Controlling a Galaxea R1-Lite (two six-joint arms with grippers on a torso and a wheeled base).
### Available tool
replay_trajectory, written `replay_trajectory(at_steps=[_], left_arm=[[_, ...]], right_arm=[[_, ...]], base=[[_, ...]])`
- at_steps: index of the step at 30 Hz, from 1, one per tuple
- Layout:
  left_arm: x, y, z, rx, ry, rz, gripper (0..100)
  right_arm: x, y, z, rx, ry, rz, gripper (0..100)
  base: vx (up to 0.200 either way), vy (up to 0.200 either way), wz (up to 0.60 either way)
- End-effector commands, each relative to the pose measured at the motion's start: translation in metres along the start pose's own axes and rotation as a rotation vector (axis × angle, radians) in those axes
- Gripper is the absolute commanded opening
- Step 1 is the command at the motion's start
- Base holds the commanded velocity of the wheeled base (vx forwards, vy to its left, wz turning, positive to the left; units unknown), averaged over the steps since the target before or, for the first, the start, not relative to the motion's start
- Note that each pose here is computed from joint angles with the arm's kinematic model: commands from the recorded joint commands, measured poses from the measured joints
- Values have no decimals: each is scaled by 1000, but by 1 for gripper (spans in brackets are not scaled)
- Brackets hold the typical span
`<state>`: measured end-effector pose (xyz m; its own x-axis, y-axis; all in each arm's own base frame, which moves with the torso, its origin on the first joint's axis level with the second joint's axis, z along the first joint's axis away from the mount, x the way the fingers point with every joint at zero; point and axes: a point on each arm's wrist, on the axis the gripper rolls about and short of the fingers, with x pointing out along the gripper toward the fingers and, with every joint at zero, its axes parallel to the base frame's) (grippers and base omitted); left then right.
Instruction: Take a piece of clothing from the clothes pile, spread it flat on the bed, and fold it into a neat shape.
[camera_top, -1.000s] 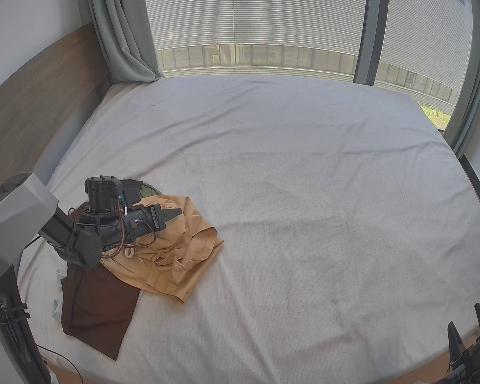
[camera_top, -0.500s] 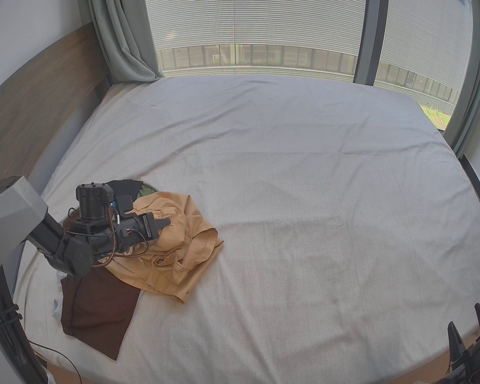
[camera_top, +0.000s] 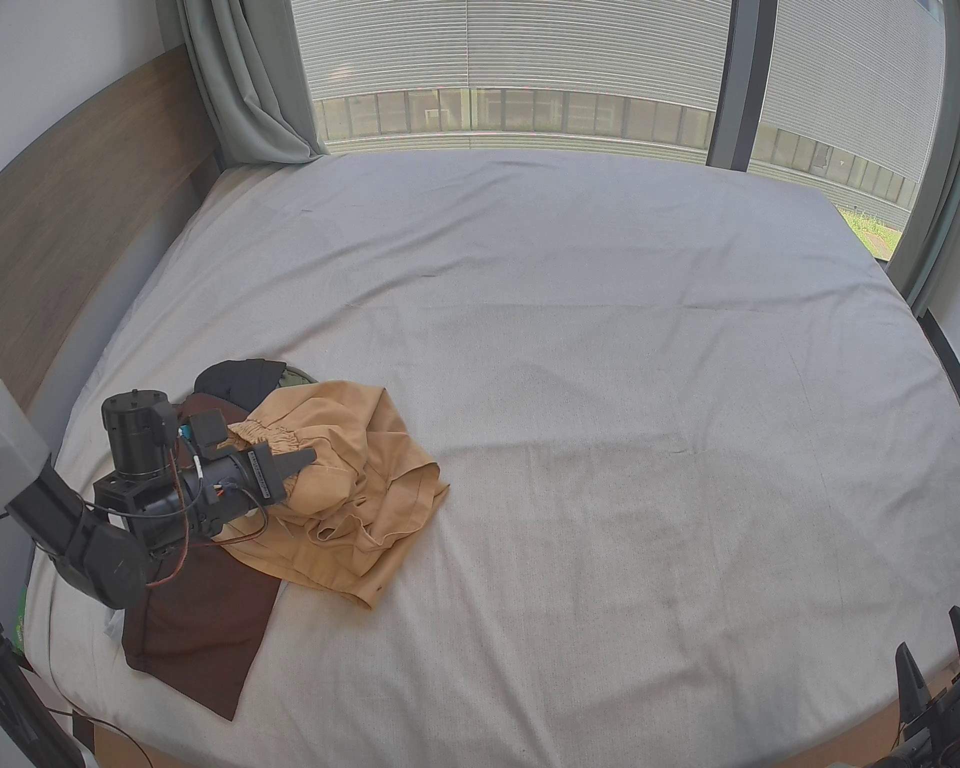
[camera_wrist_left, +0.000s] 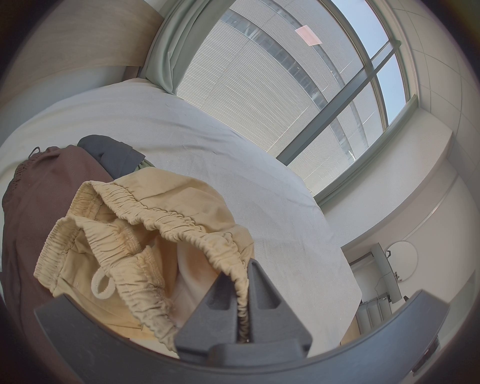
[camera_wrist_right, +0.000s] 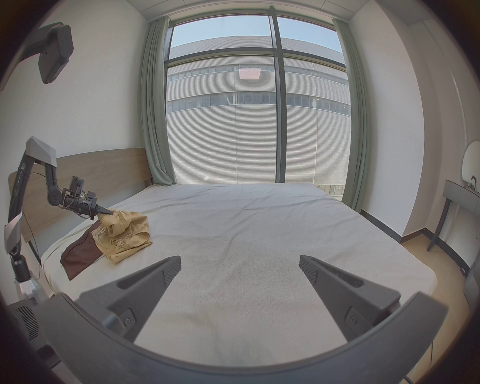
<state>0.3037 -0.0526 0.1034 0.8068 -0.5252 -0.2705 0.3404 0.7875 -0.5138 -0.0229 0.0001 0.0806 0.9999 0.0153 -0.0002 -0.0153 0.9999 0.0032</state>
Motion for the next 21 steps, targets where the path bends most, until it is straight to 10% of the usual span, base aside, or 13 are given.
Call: replay_trajectory(at_steps=[1,21], left_arm=[[-15,-5,-2,2,-13,-2,0],[-36,-15,-12,18,-41,-26,0]], right_arm=[[0,0,-5,0,1,2,100],[0,0,-5,0,1,2,100]], base=[[0,0,0],[0,0,0]])
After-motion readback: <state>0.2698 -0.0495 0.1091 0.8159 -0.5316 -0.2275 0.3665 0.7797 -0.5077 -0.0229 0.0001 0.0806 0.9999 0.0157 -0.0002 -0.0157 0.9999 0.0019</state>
